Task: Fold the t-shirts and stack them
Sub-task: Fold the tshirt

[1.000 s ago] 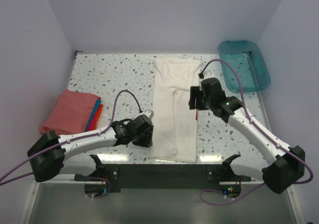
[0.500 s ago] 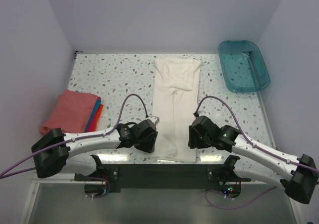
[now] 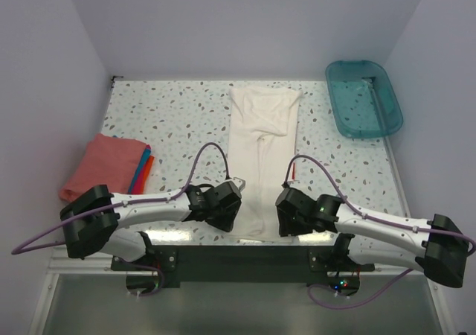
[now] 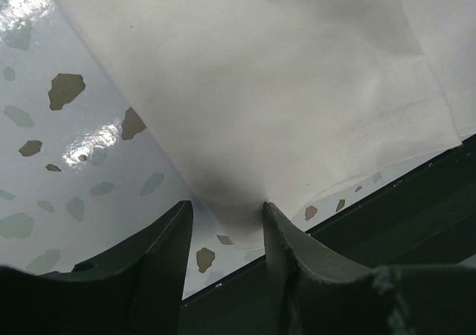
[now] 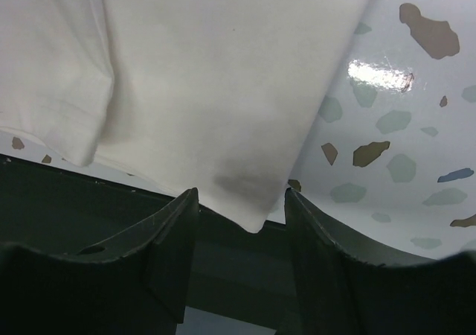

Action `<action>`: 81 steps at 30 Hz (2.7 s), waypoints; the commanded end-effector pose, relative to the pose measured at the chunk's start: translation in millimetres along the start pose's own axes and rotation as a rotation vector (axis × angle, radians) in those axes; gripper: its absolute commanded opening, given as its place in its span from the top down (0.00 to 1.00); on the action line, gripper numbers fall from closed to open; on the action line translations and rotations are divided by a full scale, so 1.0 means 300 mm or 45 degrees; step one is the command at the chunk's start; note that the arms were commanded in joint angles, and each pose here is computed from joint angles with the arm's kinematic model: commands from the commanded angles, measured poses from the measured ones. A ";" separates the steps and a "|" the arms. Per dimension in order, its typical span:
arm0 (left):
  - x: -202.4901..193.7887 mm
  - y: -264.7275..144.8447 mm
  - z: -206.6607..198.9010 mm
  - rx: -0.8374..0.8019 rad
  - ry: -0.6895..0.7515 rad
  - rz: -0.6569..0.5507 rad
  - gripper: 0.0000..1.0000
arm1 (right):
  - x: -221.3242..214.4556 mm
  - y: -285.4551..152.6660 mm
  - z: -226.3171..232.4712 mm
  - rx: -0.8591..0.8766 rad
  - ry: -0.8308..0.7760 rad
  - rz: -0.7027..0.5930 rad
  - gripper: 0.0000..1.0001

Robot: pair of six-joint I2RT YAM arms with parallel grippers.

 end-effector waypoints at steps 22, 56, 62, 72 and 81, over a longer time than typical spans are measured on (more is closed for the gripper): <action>-0.050 -0.042 0.039 -0.021 -0.103 -0.028 1.00 | -0.087 0.058 0.024 0.085 0.105 0.084 0.73; -0.032 0.026 -0.028 -0.039 -0.102 0.004 0.69 | -0.090 0.056 0.015 0.082 0.119 0.065 0.89; -0.043 0.001 0.011 -0.001 -0.138 -0.023 0.96 | -0.096 0.047 0.003 0.075 0.127 0.053 0.91; -0.113 -0.012 0.085 -0.001 -0.226 -0.016 1.00 | -0.124 0.025 -0.022 0.091 0.172 0.049 1.00; -0.001 -0.098 0.033 -0.086 -0.234 -0.193 1.00 | 0.068 -0.113 0.039 0.183 0.145 -0.250 1.00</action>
Point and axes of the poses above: each gripper's point midway between its finger pads, its own y axis out along the fingers, its own z axis along the line the jaws close on, x = y × z, the point moved 3 cm from there along -y, back along the fingers, and after that the axes turned 11 degrees about -y, right-handed, at the moved point
